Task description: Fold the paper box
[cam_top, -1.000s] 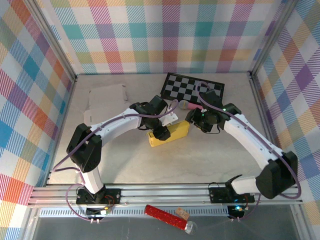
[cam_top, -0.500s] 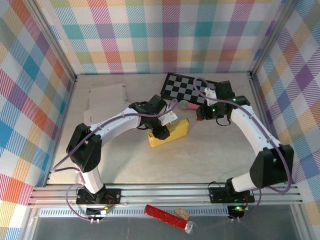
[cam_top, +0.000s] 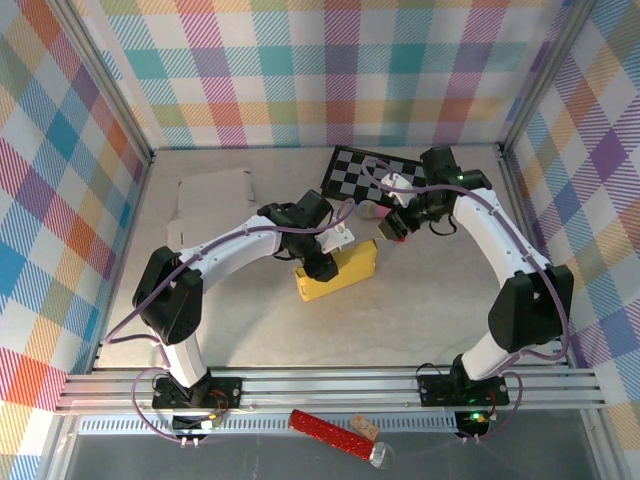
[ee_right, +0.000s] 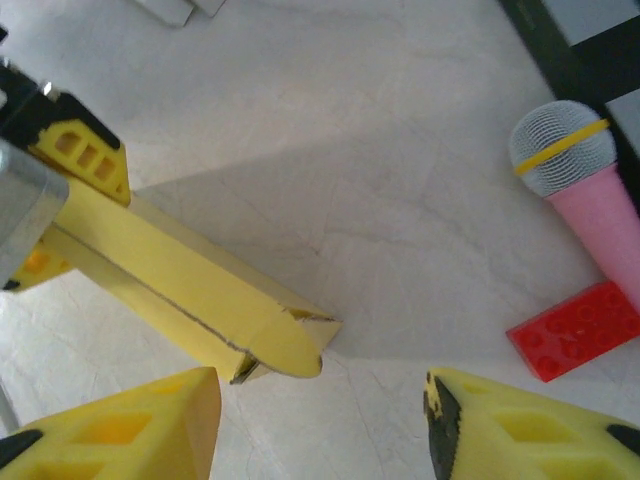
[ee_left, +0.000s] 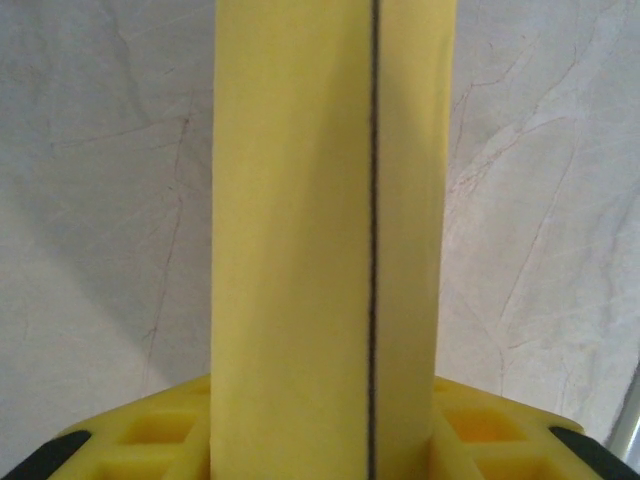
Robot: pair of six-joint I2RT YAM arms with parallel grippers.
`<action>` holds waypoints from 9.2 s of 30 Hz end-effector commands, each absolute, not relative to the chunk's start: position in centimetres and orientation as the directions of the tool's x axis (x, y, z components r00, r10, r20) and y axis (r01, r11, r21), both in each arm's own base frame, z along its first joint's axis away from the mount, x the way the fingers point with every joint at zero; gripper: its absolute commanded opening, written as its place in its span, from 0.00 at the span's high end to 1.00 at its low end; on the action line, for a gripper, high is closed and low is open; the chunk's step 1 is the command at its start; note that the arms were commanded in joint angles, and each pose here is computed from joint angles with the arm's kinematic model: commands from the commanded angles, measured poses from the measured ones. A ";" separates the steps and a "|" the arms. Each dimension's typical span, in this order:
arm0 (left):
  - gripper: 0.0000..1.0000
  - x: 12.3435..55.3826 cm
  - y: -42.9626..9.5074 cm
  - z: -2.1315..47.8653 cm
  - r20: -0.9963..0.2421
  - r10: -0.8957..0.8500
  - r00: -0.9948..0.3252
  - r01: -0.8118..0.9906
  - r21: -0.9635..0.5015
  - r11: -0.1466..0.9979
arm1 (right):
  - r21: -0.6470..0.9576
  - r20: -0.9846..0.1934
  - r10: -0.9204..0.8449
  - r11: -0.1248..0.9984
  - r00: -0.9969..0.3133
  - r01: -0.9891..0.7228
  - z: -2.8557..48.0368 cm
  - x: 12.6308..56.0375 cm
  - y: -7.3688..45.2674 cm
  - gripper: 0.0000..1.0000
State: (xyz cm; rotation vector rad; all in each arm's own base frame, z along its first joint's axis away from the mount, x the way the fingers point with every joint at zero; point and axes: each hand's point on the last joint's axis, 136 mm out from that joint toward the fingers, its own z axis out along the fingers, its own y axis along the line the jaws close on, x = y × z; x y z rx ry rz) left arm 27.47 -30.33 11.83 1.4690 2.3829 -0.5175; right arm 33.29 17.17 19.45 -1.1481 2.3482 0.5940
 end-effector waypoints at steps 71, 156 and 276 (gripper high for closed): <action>0.66 27.4 -30.0 13.0 -0.417 0.791 -0.447 0.893 -0.153 0.424 | 0.123 -0.478 -0.772 0.414 -0.420 -0.902 17.1 31.5 20.8 0.98; 0.46 30.4 -27.6 13.5 -0.446 0.706 -0.550 0.776 0.040 0.629 | 0.152 -0.522 -0.432 0.801 -0.735 -0.579 15.2 28.6 23.1 1.00; 1.00 26.7 -18.4 16.9 -0.253 0.255 -0.933 0.309 -0.202 0.929 | 0.162 -0.417 -0.294 0.907 -0.860 -0.389 14.0 29.0 23.8 1.00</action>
